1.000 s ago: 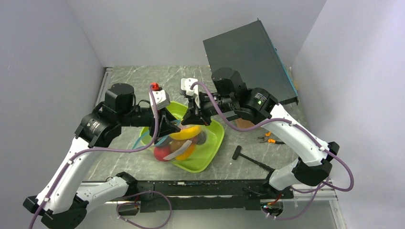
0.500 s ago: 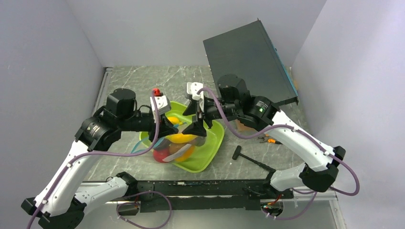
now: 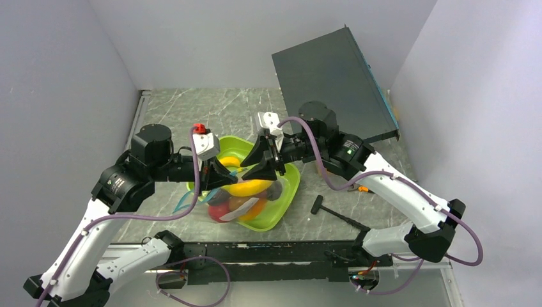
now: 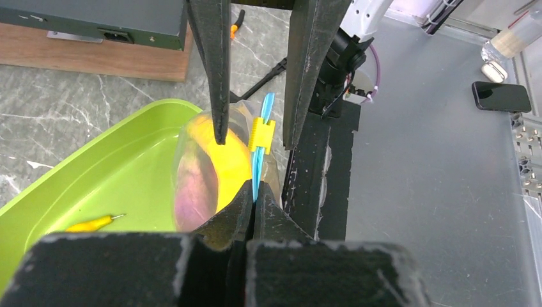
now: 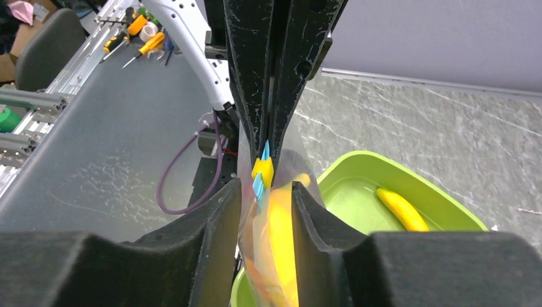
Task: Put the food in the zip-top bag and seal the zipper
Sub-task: Adjust the zipper food storage bag at the center of the board.
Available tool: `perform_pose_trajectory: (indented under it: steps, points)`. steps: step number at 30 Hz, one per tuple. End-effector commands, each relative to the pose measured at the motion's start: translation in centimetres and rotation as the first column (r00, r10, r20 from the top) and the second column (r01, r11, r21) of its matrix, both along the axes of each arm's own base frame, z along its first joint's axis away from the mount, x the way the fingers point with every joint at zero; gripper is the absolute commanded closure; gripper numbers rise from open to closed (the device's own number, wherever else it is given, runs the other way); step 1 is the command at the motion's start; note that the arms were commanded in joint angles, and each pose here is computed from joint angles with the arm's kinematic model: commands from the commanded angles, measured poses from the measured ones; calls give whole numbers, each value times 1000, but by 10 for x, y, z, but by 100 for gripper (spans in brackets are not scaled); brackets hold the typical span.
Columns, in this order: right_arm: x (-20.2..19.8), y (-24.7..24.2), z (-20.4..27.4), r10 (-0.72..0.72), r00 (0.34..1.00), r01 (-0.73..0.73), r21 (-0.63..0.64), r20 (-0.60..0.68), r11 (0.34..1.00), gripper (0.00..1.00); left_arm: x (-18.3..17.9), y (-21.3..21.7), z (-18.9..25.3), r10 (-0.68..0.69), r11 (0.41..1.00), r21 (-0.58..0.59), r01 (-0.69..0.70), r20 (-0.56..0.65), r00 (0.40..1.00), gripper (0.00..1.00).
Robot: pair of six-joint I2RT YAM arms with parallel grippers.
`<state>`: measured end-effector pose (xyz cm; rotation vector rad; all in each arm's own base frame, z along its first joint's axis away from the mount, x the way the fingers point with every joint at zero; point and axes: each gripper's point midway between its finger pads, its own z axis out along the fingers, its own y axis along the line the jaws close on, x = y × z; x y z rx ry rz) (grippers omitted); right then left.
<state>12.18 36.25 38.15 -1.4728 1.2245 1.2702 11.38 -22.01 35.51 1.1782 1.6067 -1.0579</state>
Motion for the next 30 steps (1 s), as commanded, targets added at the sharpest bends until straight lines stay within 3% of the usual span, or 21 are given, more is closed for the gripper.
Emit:
perform_pose_trajectory:
  steps: [1, 6, 15, 20, 27, 28, 30]
  points:
    - [-2, 6, 17, 27, 1000, -26, 76, -16, 997, 68, -5, -4, 23, -37, 997, -68, 40, 56, 998, 100]
    - [-7, 9, 12, 77, 996, -75, 57, -38, 996, 85, -7, -4, 29, -35, 995, -87, 41, 61, 997, 100]
    - [-7, 8, 7, 73, 997, -71, 54, -24, 996, 79, -10, -2, 32, -36, 995, -87, 42, 73, 997, 100]
    - [-6, 9, 4, 85, 996, -84, 44, -27, 995, 99, -9, -2, 32, -34, 996, -81, 39, 70, 997, 100]
    - [5, 8, 3, 17, 999, -16, 39, -34, 999, 100, 2, 1, 35, 30, 997, -70, -25, 84, 996, 100]
    - [8, 8, 5, -12, 999, 14, 47, -41, 999, 100, 4, 2, 36, 46, 997, -64, -41, 85, 995, 94]
    - [18, 8, 7, -84, 995, 88, 58, -60, 995, 100, 9, 3, 38, 76, 995, -65, -70, 85, 993, 70]
